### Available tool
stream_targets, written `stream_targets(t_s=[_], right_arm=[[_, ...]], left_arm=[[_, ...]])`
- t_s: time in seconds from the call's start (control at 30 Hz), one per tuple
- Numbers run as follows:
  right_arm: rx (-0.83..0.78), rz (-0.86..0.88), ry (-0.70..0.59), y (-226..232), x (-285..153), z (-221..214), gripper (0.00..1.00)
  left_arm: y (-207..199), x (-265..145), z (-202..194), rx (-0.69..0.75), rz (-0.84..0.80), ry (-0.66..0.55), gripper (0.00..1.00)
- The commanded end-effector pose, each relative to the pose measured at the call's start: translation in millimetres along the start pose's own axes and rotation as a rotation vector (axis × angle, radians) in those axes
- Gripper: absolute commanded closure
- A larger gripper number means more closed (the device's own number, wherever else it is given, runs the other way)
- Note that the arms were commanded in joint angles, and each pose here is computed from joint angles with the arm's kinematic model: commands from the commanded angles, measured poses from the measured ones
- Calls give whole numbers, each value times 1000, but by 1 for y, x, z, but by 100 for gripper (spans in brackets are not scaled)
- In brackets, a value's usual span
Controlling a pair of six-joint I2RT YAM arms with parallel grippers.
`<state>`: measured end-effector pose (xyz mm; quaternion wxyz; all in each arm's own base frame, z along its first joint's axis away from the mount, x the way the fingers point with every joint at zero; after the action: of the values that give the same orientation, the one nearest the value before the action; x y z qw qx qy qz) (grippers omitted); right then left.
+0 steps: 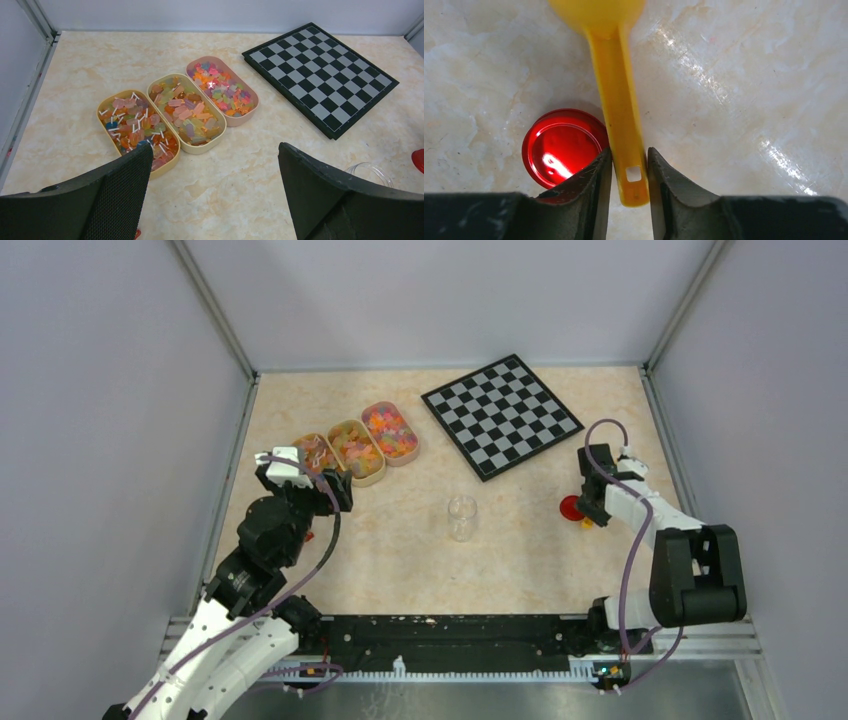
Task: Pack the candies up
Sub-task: Pick up the spatula from the center of the board.
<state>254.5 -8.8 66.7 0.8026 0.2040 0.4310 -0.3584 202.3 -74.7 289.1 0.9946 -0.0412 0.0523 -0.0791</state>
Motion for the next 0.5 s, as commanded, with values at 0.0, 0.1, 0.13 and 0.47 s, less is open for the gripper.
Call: stream_targets(t_s=[0.0,0.1,0.13,0.47], right_arm=[[-15,-28,-49,-6,-5,13,72],[-22,-36,-67,-9,-11,18,76],[-24,-36,-74,-10,-13,20,77],[-60,107,-117,-2,-38,32,80]], left_arm=[[-2,0,7,-23,-9,-35,1],[-2,-1,7,-23,-12,-34,1],[-2,-1,7,-24,-12,-34,1],[-3,0,5,-25,-19,-29,1]])
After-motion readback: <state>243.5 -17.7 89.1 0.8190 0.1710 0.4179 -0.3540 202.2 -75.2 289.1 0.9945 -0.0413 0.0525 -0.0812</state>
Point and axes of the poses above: each gripper's point midway between its finger pads, its own x axis out along the fingers, its own y axis along the line the jaws close on, z = x × y, the point moved 4 cm from there along -x, back along the fingers, and after that the axes turned 3 degrees about x, right-handed, at the moved point
